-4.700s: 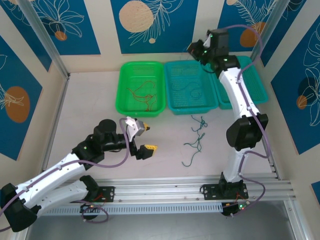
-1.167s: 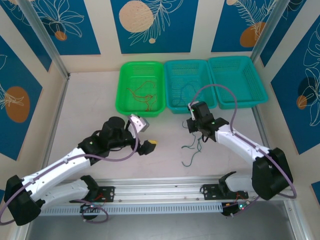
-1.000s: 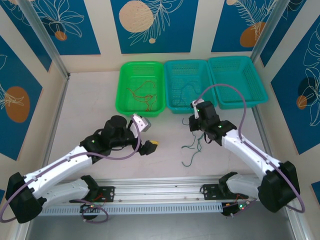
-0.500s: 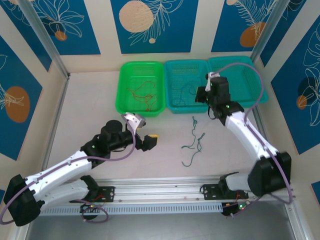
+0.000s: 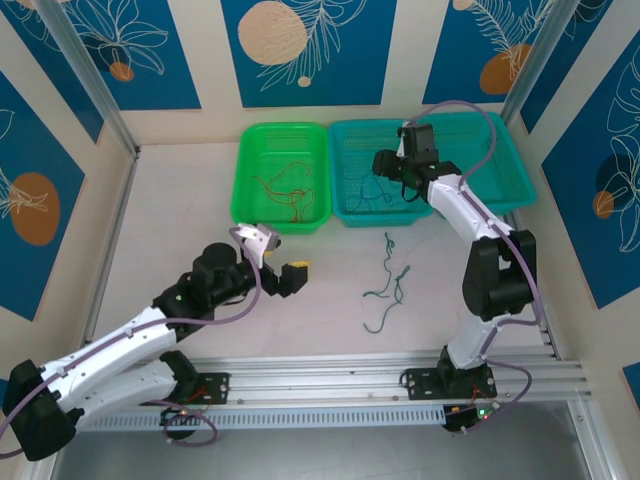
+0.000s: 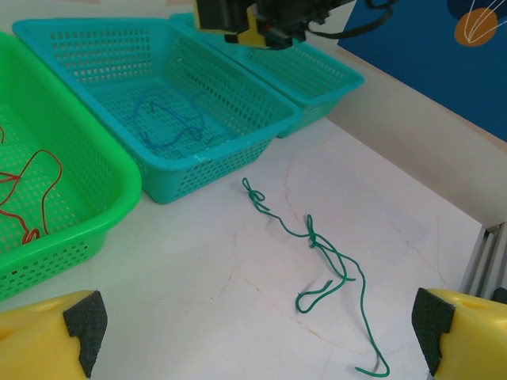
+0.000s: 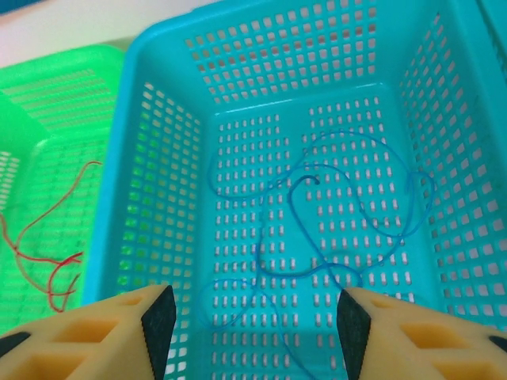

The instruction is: Untangle the cables

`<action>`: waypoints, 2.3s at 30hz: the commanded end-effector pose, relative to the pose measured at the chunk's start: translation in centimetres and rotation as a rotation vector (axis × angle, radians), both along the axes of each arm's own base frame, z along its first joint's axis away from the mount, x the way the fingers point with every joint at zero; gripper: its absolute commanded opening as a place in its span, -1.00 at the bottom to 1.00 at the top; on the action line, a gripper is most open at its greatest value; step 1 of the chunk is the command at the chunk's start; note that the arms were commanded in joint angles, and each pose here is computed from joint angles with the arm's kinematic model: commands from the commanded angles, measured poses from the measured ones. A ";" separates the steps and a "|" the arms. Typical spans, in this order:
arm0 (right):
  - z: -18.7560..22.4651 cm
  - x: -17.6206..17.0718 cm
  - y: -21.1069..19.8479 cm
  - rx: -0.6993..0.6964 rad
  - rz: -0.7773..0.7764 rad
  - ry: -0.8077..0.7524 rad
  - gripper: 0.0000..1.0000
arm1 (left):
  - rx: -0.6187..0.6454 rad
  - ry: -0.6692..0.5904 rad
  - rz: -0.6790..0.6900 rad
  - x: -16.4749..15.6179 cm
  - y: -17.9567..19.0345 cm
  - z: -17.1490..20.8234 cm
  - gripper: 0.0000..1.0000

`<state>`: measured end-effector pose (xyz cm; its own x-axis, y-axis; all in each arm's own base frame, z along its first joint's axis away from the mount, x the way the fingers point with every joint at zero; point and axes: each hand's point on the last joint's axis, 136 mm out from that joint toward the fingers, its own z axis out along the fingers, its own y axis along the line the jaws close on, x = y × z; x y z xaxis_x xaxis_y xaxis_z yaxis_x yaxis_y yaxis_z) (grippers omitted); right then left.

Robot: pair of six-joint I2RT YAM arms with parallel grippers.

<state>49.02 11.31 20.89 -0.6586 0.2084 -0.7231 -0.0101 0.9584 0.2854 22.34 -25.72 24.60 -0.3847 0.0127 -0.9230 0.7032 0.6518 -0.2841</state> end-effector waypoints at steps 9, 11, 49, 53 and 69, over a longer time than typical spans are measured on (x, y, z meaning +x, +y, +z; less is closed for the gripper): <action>1.6 -15.4 0.1 0.190 -0.041 0.039 0.17 | 0.042 -0.001 -0.154 -0.5 -3.3 -1.0 1.00; -0.2 -18.0 0.0 0.191 -0.080 0.084 0.16 | 0.046 -0.003 -0.185 -0.5 -4.0 -1.1 1.00; -8.8 -26.1 3.5 -0.061 0.056 0.386 -1.00 | 0.173 -0.002 -0.501 -5.5 -4.7 -2.4 1.00; -4.3 -25.3 3.8 0.009 0.091 0.248 -1.00 | 0.159 -0.020 -0.564 -6.3 -5.1 -1.6 1.00; 5.9 -13.9 -2.9 0.320 -0.153 -0.142 -1.00 | -0.070 -0.034 -0.271 -1.1 -6.4 2.7 1.00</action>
